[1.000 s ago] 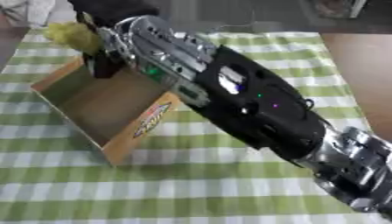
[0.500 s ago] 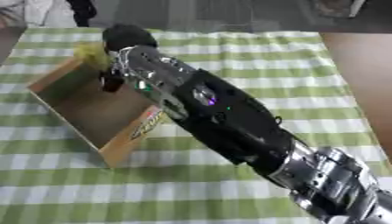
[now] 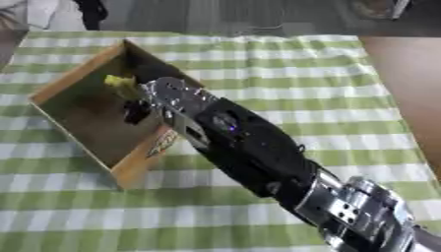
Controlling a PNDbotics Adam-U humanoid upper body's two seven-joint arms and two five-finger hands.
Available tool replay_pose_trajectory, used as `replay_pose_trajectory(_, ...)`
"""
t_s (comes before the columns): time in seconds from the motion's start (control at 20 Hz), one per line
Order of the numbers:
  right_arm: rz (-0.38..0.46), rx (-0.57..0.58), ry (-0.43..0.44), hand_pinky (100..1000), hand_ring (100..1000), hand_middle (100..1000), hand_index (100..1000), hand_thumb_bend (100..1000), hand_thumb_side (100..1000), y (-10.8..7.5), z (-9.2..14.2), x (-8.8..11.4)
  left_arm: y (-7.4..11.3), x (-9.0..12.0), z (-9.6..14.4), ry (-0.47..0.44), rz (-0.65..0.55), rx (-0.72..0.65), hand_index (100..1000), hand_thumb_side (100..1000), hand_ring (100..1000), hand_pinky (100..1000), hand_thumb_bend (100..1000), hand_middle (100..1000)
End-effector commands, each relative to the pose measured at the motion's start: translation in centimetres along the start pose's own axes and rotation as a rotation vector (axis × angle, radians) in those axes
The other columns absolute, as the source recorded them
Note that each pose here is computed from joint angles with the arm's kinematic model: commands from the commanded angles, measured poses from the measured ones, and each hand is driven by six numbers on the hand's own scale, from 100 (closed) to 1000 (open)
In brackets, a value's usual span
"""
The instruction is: Pick up objects on the table and place them in the box.
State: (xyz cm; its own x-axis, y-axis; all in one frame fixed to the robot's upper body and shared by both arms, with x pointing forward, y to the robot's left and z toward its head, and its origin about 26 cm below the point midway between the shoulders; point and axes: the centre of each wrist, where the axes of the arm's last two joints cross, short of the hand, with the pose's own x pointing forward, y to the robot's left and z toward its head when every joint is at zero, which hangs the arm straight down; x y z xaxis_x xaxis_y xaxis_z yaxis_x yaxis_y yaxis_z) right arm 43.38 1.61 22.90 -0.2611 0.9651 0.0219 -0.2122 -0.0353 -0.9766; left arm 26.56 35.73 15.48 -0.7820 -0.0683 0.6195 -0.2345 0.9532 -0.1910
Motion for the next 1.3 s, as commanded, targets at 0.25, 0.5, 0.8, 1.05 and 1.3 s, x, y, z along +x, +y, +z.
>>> replay_pose_trajectory(0.25, -0.049, 0.007, -0.056, 924, 995, 837, 1000, 587, 625, -1.8, 0.7, 0.5, -0.2, 0.6, -0.6, -0.030, 0.001, -0.017, 709, 892, 618, 689, 100, 600)
replay_pose_trajectory(0.5, -0.068, -0.059, -0.045, 931, 1000, 850, 1000, 750, 623, -3.0, 1.2, 0.6, -0.1, 0.6, -0.5, -0.028, -0.001, -0.016, 710, 892, 618, 689, 100, 600)
replay_pose_trajectory(0.8, -0.122, -0.139, -0.066, 936, 993, 824, 1000, 740, 649, -5.4, 2.5, 0.1, 0.0, 0.6, -0.4, -0.025, -0.005, -0.012, 710, 892, 618, 689, 100, 600)
replay_pose_trajectory(1.05, -0.212, -0.247, -0.127, 924, 962, 744, 927, 655, 739, -9.0, 6.2, -0.8, 0.2, 0.6, -0.3, -0.023, -0.013, -0.006, 709, 892, 618, 690, 100, 600)
replay_pose_trajectory(1.3, -0.271, -0.363, -0.175, 865, 905, 680, 903, 316, 727, -11.9, 11.6, -2.6, 0.4, 0.7, -0.2, -0.023, -0.023, 0.000, 710, 892, 618, 690, 100, 600)
